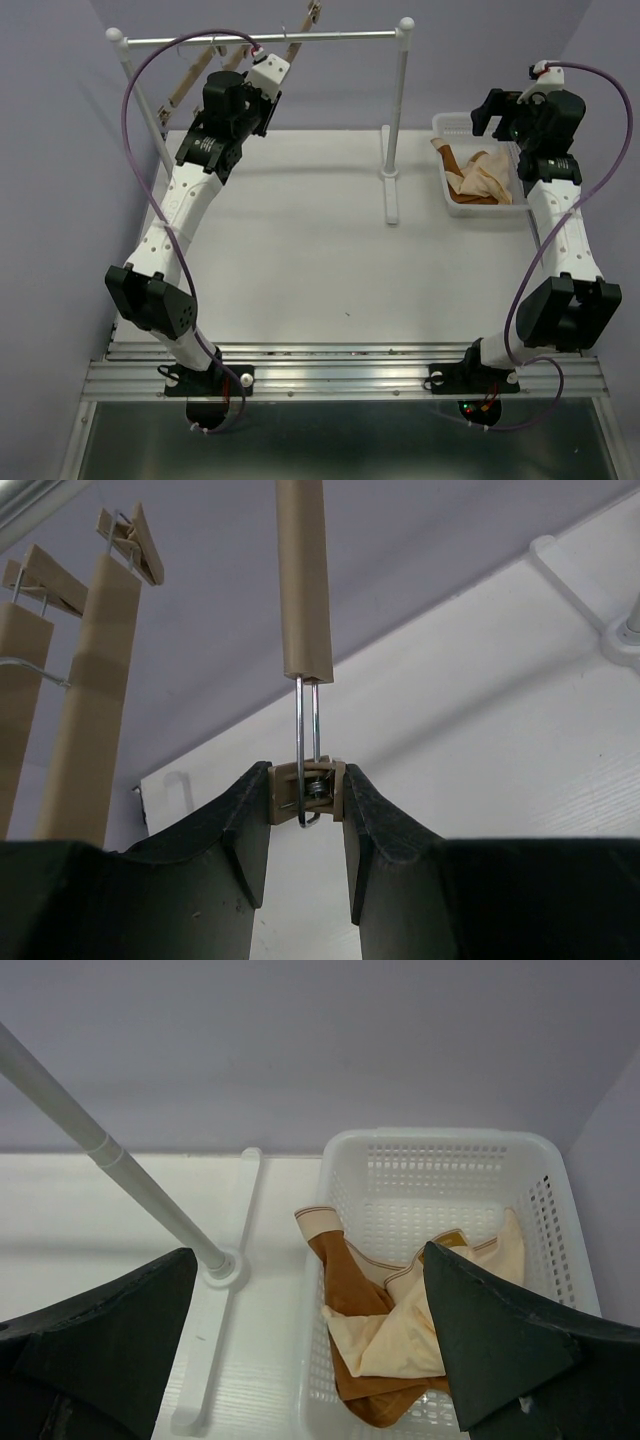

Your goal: Remove the underwear clipped to the hanger

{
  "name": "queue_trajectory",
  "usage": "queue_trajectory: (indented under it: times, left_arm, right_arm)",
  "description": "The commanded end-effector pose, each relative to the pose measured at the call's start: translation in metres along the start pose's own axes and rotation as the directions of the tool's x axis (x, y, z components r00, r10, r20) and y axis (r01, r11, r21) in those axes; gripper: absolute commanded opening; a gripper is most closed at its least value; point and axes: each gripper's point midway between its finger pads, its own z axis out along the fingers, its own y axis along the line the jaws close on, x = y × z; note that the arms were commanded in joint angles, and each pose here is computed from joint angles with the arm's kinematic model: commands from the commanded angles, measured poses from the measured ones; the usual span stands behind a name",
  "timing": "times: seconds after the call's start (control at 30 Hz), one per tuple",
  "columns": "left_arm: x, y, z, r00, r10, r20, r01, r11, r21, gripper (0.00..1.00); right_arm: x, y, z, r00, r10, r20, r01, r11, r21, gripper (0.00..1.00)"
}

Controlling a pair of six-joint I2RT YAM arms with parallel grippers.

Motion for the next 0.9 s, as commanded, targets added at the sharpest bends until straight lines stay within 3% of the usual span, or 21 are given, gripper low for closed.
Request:
queue_trajectory:
  times: [0.0,0.23,0.5,0.6,0.7,0.73,0.77,0.8,0.83,0.87]
  left_arm:
    - [-0.033,0.022,-0.004,0.996,-0.001,0.093,0.002,1.000,-0.011,0.00]
    - [0.003,0.020,0.008,0.996,-0.085,0.006,0.085,0.996,-0.031,0.00]
    - [0.027,0.010,-0.003,0.984,-0.178,0.011,0.178,0.983,-0.051,0.00]
    - [0.029,0.022,-0.012,0.959,-0.283,0.017,0.282,0.949,-0.139,0.00]
    - [0.032,0.015,-0.014,0.919,-0.393,0.025,0.392,0.909,-0.140,0.00]
    - [0.034,0.011,-0.015,0.910,-0.414,0.022,0.413,0.902,-0.124,0.05]
    - [0.034,0.008,-0.017,0.910,-0.414,0.018,0.413,0.904,-0.111,0.17]
    - [0.032,0.003,-0.020,0.885,-0.465,0.026,0.465,0.880,-0.098,0.48]
    - [0.034,-0.001,-0.021,0.879,-0.476,0.021,0.476,0.875,-0.090,0.85]
    - [0.033,-0.004,-0.022,0.873,-0.487,0.023,0.487,0.869,-0.080,0.99]
  right_arm:
    - [-0.030,0.007,-0.012,0.995,-0.016,0.097,0.018,1.000,-0.023,1.00]
    - [-0.027,0.007,-0.014,0.995,-0.018,0.095,0.020,1.000,-0.016,1.00]
    - [-0.024,0.011,-0.017,0.996,-0.009,0.090,0.013,0.999,-0.035,1.00]
    - [-0.022,0.010,-0.018,0.996,0.004,0.088,-0.001,1.000,-0.030,1.00]
    - [-0.022,0.008,-0.019,0.996,0.031,0.089,-0.030,0.999,-0.010,1.00]
    - [-0.021,0.008,-0.020,0.995,0.041,0.088,-0.040,0.999,-0.010,1.00]
    - [-0.022,0.009,-0.021,0.995,0.045,0.089,-0.044,0.999,-0.012,1.00]
    - [-0.023,0.011,-0.021,0.995,0.047,0.091,-0.046,0.999,-0.021,1.00]
    - [-0.022,0.011,-0.021,0.995,0.052,0.089,-0.050,0.998,-0.022,1.00]
    - [-0.024,0.012,-0.022,0.994,0.054,0.093,-0.052,0.998,-0.025,1.00]
